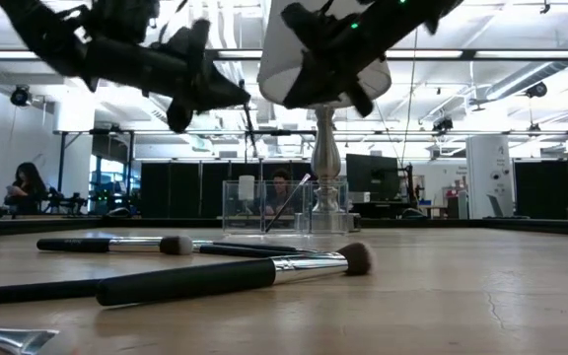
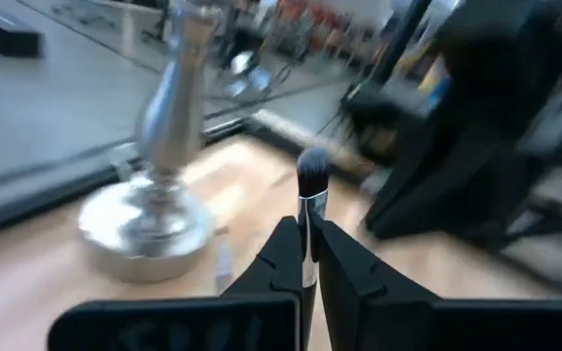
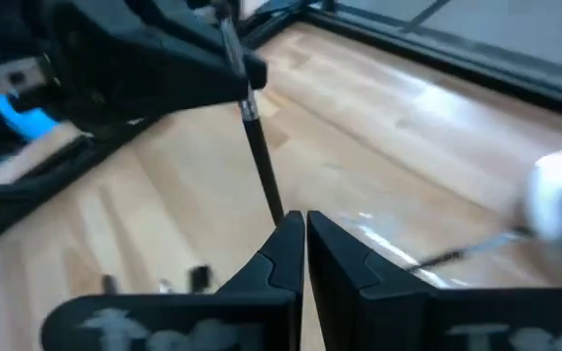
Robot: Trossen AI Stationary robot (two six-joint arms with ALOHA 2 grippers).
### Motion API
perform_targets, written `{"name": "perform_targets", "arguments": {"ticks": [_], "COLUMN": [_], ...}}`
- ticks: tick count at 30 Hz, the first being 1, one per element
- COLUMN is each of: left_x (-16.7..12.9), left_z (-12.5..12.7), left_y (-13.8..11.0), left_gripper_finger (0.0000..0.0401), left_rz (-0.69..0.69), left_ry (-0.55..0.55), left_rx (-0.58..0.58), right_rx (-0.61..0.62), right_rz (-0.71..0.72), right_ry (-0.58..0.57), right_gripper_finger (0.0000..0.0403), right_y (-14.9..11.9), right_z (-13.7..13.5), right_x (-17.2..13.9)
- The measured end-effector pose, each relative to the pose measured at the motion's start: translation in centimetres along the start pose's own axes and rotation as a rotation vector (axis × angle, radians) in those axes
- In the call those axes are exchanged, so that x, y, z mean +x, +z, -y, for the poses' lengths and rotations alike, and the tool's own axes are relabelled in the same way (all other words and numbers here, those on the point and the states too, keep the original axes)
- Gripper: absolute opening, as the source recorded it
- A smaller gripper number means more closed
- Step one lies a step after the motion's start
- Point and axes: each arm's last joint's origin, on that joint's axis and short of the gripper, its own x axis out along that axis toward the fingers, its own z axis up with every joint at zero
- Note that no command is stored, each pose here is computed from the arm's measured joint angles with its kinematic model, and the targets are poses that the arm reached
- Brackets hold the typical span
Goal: Put items in baskets/containers
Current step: Put the eyeshadow brush into the transparent organizer
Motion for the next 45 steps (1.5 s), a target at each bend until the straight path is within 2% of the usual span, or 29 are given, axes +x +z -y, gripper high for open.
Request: {"name": "perform_targets", "arguments": {"ticks": [4, 7, 14, 16, 26, 29, 36, 39, 45], "left_x": [0.8, 1.2, 1.6, 1.5, 1.8, 2.1, 2.4, 2.3, 1.9], "left_z": [0.4, 0.4, -0.4, -0.5, -1.2, -1.1, -1.1, -1.1, -1.1], "left_y": [0.9, 0.6, -1.1, -1.5, -4.0, -4.4, -4.7, -4.6, -4.6], "left_gripper_finger": [0.0012, 0.0012, 0.0012, 0.0012, 0.0028, 0.0031, 0.0038, 0.0059, 0.0127], "left_rz": [-0.083, -0.094, -0.093, -0.074, -0.171, -0.187, -0.203, -0.200, -0.235], "left_ry": [0.062, 0.090, 0.155, 0.152, 0.162, 0.125, 0.125, 0.130, 0.143], "left_rx": [0.205, 0.296, 0.251, 0.240, 0.237, 0.204, 0.156, 0.156, 0.157], "right_rx": [0.001, 0.016, 0.042, 0.041, 0.040, 0.042, 0.046, 0.041, 0.035], "right_rz": [-0.027, -0.054, -0.087, -0.093, -0.107, -0.114, -0.121, -0.124, -0.148], "right_ry": [-0.050, -0.071, -0.092, -0.092, -0.097, -0.088, -0.081, -0.080, -0.068], "right_gripper_finger": [0.0013, 0.0013, 0.0013, 0.0013, 0.0013, 0.0013, 0.0013, 0.0013, 0.0013], "right_y": [0.1, -0.4, -1.4, -1.5, -1.8, -1.9, -1.9, -1.9, -2.0], "right_z": [0.9, 1.3, 1.4, 1.5, 1.5, 1.5, 1.5, 1.5, 1.5], "right_x": [-1.0, -1.0, 0.0, 0.1, 0.6, 0.6, 0.6, 0.6, 0.6]}}
